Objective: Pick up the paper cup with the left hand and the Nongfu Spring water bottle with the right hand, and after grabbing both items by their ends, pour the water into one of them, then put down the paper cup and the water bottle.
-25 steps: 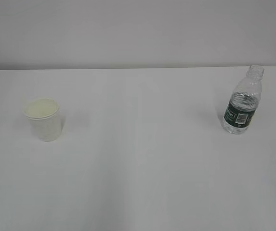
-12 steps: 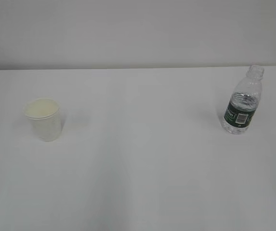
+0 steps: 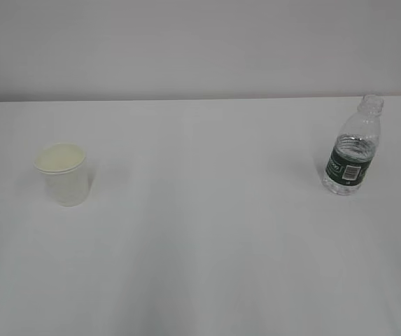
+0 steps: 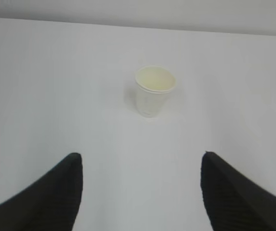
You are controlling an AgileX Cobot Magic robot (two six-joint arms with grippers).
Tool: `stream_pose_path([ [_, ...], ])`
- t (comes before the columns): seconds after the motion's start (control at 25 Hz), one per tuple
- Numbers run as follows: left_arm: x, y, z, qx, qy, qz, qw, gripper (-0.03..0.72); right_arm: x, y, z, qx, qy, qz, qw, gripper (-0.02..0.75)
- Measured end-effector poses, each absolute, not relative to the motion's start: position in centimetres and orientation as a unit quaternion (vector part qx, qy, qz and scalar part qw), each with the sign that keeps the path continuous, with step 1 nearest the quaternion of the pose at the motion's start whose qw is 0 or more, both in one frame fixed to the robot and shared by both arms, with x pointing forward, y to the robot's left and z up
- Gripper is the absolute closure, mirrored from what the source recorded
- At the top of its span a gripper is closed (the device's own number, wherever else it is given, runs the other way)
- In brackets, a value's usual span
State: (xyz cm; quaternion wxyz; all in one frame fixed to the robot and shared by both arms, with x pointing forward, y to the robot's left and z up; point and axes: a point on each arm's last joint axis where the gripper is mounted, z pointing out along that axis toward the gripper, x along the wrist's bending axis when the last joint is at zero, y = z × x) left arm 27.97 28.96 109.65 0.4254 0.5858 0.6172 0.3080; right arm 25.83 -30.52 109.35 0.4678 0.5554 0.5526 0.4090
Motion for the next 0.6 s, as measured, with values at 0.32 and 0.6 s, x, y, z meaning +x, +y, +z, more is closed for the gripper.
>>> stream_pose_path([
  [0.32, 28.8, 29.0, 110.2, 0.586, 0.619, 0.309, 0.422, 0.153, 26.8, -30.2, 111.2, 0.513, 0.512, 0.472, 0.503, 0.183],
  [0.6, 29.0, 29.3, 111.7, 0.578, 0.609, 0.335, 0.428, 0.155, 27.7, -30.2, 111.7, 0.505, 0.507, 0.479, 0.509, 0.183],
])
